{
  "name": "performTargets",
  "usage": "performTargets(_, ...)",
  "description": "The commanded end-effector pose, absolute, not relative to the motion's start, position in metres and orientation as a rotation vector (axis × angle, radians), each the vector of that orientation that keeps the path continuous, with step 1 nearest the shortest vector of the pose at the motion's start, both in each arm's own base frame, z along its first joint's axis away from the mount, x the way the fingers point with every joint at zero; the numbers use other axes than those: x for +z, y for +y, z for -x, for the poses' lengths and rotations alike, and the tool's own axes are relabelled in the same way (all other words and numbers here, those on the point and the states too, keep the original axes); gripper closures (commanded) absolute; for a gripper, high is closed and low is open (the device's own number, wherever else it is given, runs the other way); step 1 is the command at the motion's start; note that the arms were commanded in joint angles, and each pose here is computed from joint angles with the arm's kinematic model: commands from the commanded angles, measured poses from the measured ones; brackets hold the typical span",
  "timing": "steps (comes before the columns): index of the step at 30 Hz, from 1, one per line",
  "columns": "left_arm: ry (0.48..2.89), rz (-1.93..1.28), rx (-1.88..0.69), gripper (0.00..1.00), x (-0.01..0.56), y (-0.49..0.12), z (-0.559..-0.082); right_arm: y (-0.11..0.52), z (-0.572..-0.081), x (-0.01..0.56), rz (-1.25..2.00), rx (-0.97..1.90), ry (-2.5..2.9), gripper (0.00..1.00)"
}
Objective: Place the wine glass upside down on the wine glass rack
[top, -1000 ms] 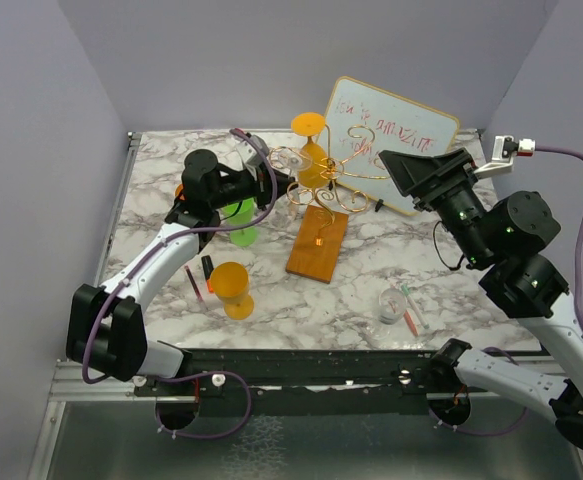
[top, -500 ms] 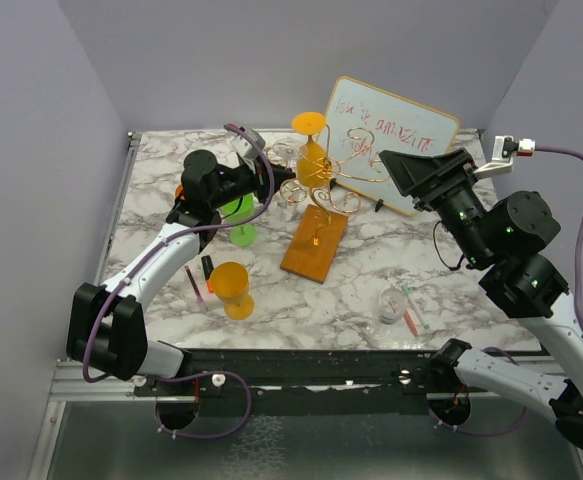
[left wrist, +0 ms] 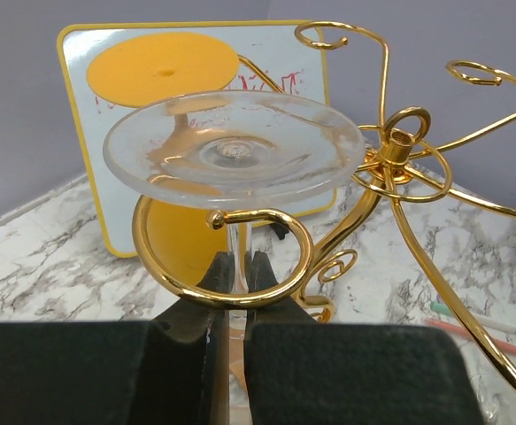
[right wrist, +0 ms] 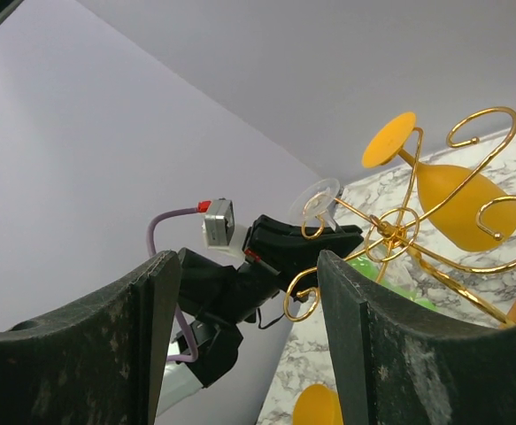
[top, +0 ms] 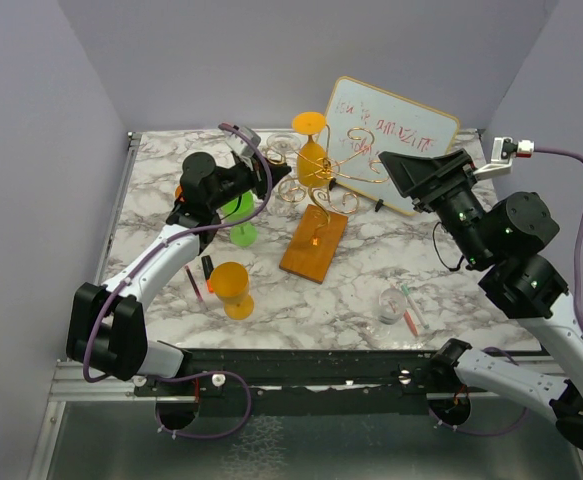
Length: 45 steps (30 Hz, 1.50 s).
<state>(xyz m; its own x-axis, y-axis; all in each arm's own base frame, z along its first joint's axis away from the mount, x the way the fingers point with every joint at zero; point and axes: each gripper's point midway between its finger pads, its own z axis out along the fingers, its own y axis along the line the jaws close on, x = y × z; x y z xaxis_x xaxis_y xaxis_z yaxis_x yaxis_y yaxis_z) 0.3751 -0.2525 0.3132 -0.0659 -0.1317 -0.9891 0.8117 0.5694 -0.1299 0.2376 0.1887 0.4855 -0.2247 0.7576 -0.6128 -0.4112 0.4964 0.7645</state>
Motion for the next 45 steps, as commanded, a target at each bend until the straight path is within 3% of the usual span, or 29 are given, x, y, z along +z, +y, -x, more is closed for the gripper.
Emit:
performTargets(1, 1.365, -0.543, -0.826, 1.0, 0.34, -0.244, -0.379, 0.183, -0.239, 0.478, -0.351, 1.082, 1.443, 0.33)
performTargets(9, 1.35, -0.46, -0.758, 1.0, 0.346, -0.226, -0.374, 0.184, -0.24, 0.473, -0.354, 1.082, 1.454, 0.33)
performTargets(26, 1.269, -0.692, -0.833, 1.0, 0.331, -0.242, -0.335, 0.187, -0.24, 0.468, -0.358, 1.092, 1.471, 0.33)
performTargets(34, 1.302, -0.693, -0.859, 0.75, 0.318, -0.245, -0.334, 0.189, -0.242, 0.463, -0.357, 1.085, 1.486, 0.33)
performTargets(40, 1.333, -0.641, -0.854, 0.49, 0.312, -0.239, -0.334, 0.189, -0.241, 0.462, -0.357, 1.084, 1.491, 0.33)
performTargets(45, 1.327, -0.593, -0.84, 0.38, 0.317, -0.231, -0.326, 0.188, -0.24, 0.454, -0.358, 1.068, 1.522, 0.33)
